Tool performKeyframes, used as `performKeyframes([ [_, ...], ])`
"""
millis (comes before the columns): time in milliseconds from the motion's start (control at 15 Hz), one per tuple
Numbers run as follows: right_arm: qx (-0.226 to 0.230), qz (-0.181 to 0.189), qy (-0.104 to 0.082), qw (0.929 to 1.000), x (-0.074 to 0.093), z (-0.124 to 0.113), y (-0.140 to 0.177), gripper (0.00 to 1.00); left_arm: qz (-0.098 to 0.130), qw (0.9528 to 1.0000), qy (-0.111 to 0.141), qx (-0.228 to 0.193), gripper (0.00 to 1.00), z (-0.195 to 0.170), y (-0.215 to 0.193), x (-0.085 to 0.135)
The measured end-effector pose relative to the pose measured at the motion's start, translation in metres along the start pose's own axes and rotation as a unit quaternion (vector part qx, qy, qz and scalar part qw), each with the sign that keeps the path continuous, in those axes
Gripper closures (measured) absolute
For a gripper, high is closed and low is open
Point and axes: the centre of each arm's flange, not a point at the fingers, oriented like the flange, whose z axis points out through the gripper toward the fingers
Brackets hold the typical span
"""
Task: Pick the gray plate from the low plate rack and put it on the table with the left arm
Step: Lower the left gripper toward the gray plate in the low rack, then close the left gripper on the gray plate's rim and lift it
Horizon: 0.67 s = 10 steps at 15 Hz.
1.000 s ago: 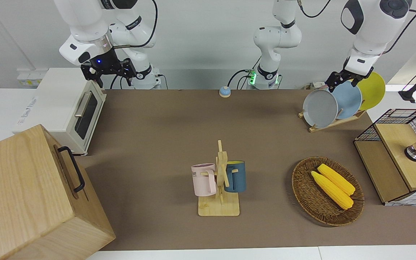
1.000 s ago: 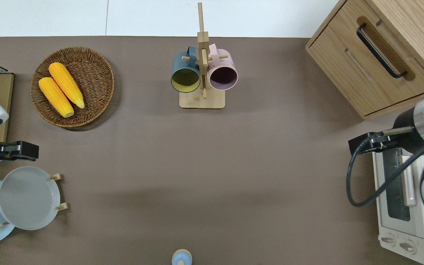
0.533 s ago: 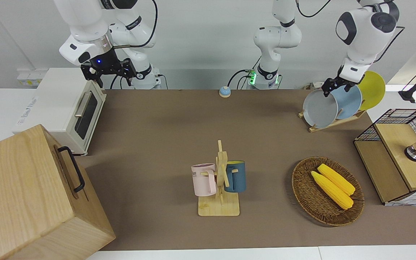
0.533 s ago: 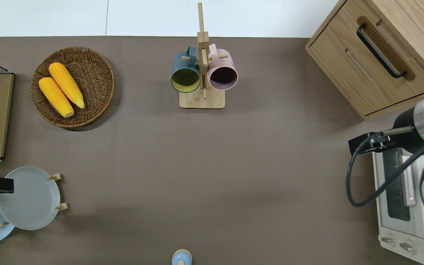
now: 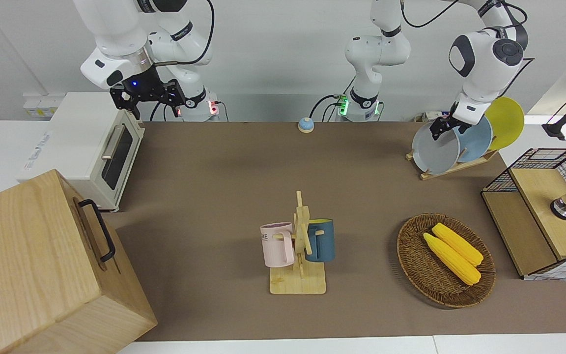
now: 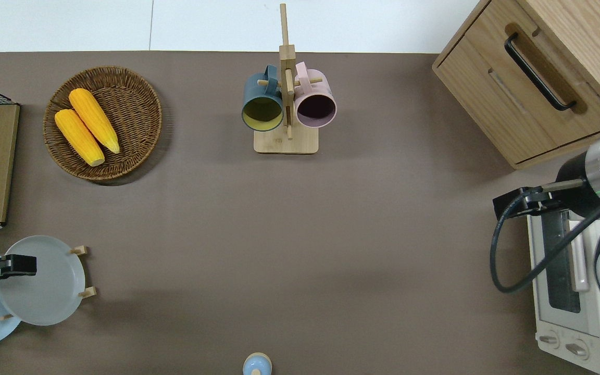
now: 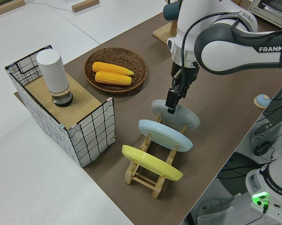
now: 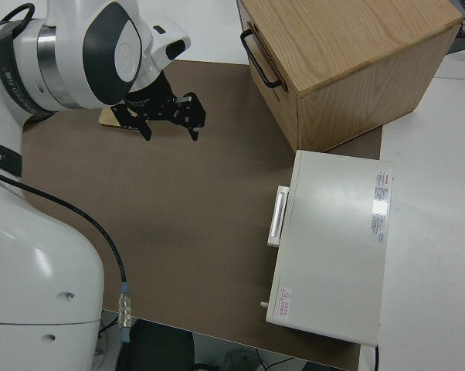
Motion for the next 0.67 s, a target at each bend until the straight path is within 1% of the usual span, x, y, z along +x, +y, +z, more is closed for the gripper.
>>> performKeyframes([
  [133,0.000,0.000,0.000,1.0000,0.0000,0.0000,0.0000,0.01,-0.003,1.0000,-0.002,-0.001,0.01,0.0023,-0.0028,-0.0009],
  [200,0.000,0.000,0.000,1.0000,0.0000,0.0000,0.0000,0.01,-0.003,1.0000,-0.004,-0.002,0.08,0.0036,-0.0036,-0.0013],
  [333,0.000,0.000,0.000,1.0000,0.0000,0.0000,0.0000,0.01,-0.004,1.0000,-0.006,-0.002,0.33,0.0058,-0.0038,-0.0020],
  [467,0.000,0.000,0.000,1.0000,0.0000,0.0000,0.0000,0.01,-0.003,1.0000,-0.008,-0.002,0.51,0.0078,-0.0034,-0.0027],
  [667,0.000,0.000,0.000,1.0000,0.0000,0.0000,0.0000,0.01,-0.003,1.0000,-0.009,-0.001,0.83,0.0087,-0.0035,-0.0030],
])
